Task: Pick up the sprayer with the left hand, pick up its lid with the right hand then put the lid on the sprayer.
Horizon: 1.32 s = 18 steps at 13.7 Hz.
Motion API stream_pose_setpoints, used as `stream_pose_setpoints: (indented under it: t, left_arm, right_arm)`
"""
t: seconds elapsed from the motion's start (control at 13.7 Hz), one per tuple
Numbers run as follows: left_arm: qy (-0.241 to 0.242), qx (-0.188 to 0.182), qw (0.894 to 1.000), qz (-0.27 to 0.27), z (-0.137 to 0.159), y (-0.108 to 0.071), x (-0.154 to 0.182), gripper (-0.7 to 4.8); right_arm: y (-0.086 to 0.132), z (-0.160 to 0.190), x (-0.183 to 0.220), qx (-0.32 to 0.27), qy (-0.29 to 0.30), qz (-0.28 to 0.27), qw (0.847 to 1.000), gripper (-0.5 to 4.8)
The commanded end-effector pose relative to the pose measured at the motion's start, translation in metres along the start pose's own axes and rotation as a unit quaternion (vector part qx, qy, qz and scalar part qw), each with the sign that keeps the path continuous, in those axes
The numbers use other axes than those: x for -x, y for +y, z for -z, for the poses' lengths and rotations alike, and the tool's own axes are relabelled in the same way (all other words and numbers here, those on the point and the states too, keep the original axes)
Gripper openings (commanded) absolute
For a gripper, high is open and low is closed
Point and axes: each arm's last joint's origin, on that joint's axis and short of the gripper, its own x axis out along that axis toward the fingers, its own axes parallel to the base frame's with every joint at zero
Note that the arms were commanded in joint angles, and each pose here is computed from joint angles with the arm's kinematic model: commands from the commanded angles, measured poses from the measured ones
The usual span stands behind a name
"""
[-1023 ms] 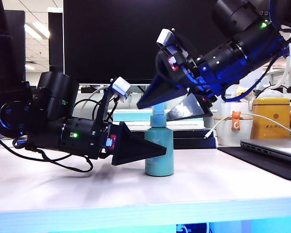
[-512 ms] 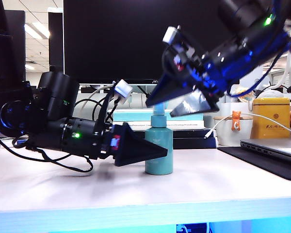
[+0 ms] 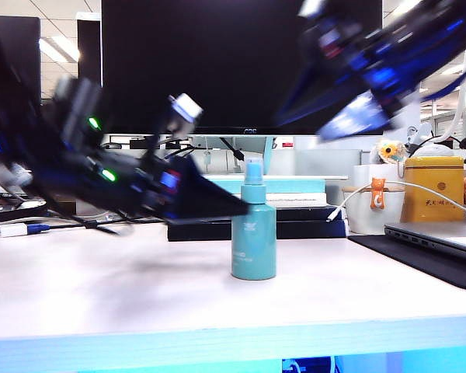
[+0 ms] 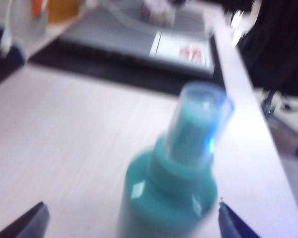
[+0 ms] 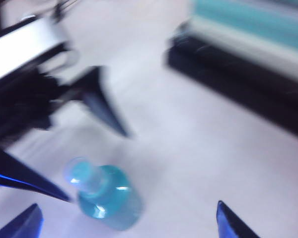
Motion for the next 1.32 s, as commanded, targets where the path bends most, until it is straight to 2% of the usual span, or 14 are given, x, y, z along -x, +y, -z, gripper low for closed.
stream_pose_setpoints:
  t: [0.07, 0.15, 0.29, 0.37, 0.58, 0.73, 0.8, 0.88, 0.95, 1.02, 1.1, 1.17, 1.24, 1.32]
  left_arm:
    - [0.126, -0.047, 0.988, -0.07, -0.018, -0.018, 0.028, 4.79]
    - [0.151, -0.048, 0.982, -0.106, -0.026, -0.021, 0.034, 4.79]
    - [0.18, -0.06, 0.955, -0.23, -0.05, -0.03, 0.057, 4.79]
    - [0.152, -0.046, 0.947, -0.279, -0.067, -0.036, 0.075, 4.79]
    - [0.084, -0.032, 0.941, -0.325, -0.085, -0.047, 0.107, 4.79]
    - [0.034, -0.05, 0.929, -0.365, -0.086, -0.059, 0.13, 4.79]
    - [-0.01, -0.038, 0.917, -0.396, -0.078, -0.067, 0.151, 4.79]
    - [-0.051, -0.009, 0.907, -0.417, -0.06, -0.077, 0.174, 4.79]
    - [-0.088, 0.009, 0.893, -0.442, -0.04, -0.088, 0.197, 4.79]
    - [-0.106, 0.017, 0.885, -0.452, -0.034, -0.092, 0.205, 4.79]
    - [-0.135, 0.028, 0.872, -0.47, -0.029, -0.098, 0.216, 4.79]
    - [-0.148, 0.03, 0.867, -0.475, -0.026, -0.104, 0.225, 4.67]
    - [-0.154, 0.025, 0.864, -0.479, -0.024, -0.11, 0.228, 4.25]
    - [-0.162, 0.017, 0.861, -0.482, -0.022, -0.117, 0.228, 4.13]
  right_arm:
    - [-0.01, -0.012, 0.04, -0.012, -0.05, 0.063, 0.997, 4.79]
    - [-0.014, -0.014, 0.048, -0.016, -0.059, 0.088, 0.994, 4.79]
    - [-0.021, -0.017, 0.063, -0.034, -0.101, 0.144, 0.984, 4.79]
    - [-0.024, -0.016, 0.068, -0.043, -0.148, 0.162, 0.975, 4.79]
    - [-0.02, -0.006, 0.074, -0.038, -0.202, 0.203, 0.957, 4.79]
    - [-0.016, 0.011, 0.077, -0.037, -0.229, 0.235, 0.944, 4.79]
    - [-0.012, 0.026, 0.077, -0.047, -0.242, 0.248, 0.937, 4.79]
    - [-0.007, 0.046, 0.079, -0.064, -0.269, 0.257, 0.926, 4.1]
    - [0.001, 0.063, 0.081, -0.055, -0.299, 0.253, 0.918, 2.9]
    - [0.004, 0.07, 0.083, -0.051, -0.31, 0.252, 0.915, 2.64]
    - [0.007, 0.08, 0.085, -0.05, -0.319, 0.261, 0.91, 2.23]
    - [0.013, 0.089, 0.088, -0.044, -0.331, 0.263, 0.905, 1.33]
    - [0.018, 0.092, 0.094, -0.026, -0.355, 0.272, 0.894, 1.01]
    - [0.025, 0.092, 0.106, -0.013, -0.385, 0.316, 0.867, 0.72]
